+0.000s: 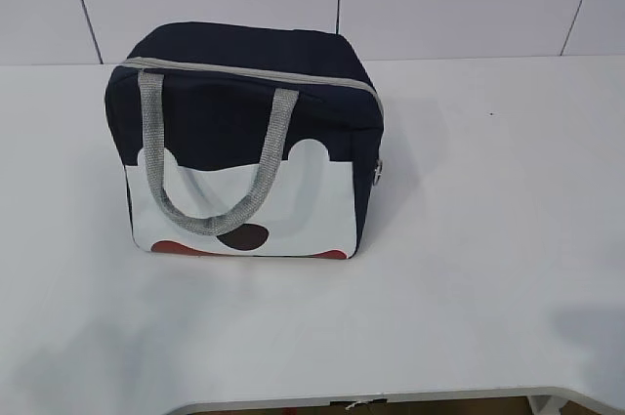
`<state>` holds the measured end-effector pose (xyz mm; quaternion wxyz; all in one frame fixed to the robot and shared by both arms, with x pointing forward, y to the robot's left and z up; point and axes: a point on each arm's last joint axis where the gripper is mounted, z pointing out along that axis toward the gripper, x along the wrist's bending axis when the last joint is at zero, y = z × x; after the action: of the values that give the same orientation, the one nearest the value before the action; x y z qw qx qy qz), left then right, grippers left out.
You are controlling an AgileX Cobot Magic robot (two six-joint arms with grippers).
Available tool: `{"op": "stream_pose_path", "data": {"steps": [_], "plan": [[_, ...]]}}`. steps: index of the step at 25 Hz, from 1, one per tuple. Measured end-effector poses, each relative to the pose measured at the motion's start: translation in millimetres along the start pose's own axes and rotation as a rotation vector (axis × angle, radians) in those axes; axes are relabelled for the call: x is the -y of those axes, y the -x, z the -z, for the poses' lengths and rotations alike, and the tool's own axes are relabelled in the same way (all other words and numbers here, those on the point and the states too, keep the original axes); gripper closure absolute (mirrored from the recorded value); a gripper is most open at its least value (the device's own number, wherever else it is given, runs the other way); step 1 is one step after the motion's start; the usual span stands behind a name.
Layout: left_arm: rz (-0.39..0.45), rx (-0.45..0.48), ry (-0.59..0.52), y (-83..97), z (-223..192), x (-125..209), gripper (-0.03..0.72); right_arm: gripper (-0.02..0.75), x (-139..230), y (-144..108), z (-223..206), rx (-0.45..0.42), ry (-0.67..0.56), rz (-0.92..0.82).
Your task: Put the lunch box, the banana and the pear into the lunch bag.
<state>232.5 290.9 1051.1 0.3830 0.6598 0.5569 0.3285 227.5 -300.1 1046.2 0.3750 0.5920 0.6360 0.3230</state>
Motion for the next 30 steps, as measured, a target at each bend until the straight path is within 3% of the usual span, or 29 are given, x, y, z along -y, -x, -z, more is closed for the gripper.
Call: {"op": "stream_pose_path", "data": {"steps": [30], "plan": [[0.0,0.0,0.0,0.0,0.0,0.0,0.329,0.211,0.0,0.0,0.0,0.0,0.0,0.0]]}}
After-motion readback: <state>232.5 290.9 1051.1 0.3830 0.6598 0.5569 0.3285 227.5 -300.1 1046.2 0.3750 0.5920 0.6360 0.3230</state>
